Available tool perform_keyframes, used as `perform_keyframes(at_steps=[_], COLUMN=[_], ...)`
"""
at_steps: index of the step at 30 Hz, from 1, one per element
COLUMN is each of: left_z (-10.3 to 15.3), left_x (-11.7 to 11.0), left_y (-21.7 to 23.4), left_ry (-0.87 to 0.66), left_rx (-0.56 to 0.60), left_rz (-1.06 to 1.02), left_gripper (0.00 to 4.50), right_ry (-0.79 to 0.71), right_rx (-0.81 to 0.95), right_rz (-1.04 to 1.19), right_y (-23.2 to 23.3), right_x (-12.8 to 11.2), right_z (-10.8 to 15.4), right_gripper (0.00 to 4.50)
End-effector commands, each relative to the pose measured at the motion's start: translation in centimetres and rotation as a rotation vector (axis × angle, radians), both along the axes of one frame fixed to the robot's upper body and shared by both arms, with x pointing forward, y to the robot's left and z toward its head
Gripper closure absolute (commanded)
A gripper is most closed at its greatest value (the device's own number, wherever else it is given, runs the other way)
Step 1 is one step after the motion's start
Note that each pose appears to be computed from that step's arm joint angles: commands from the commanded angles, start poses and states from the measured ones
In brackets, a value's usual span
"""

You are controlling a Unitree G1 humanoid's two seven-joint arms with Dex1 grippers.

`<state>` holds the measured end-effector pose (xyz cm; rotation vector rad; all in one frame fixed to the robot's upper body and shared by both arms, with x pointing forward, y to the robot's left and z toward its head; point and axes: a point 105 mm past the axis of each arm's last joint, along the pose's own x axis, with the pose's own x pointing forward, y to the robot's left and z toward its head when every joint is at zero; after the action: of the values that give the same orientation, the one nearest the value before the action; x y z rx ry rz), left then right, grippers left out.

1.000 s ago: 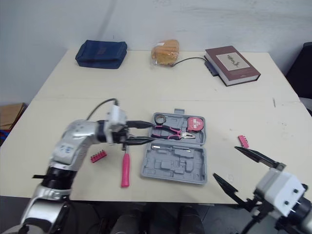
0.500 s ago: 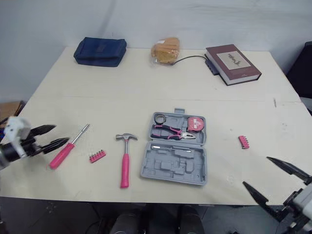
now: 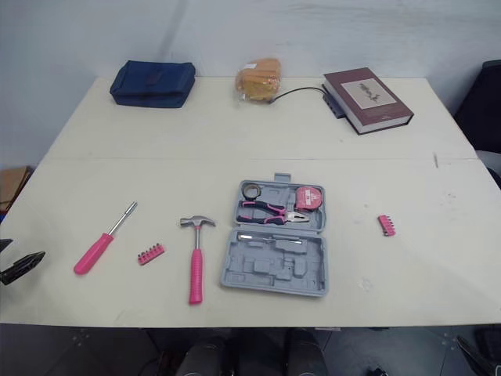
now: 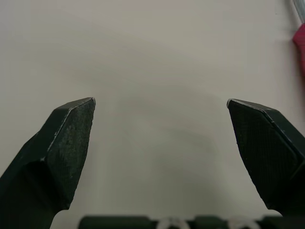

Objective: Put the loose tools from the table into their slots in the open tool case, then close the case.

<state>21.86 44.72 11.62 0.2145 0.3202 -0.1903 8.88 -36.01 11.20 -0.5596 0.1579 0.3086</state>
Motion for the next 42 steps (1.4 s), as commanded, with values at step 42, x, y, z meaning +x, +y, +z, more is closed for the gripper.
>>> perform_keyframes(at_steps=[42], left_z=[-1.4], left_x=[0.4], left_y=[-30.1], left_ry=[0.237], left_rx=[-0.054], left_rz=[-0.323], left_gripper=[0.02], right_ry=[-0.219], right_rx=[0.146], right_rz=[0.863], right_y=[20.5], right_x=[9.3], right_z=[7.7], right_gripper=[0.00])
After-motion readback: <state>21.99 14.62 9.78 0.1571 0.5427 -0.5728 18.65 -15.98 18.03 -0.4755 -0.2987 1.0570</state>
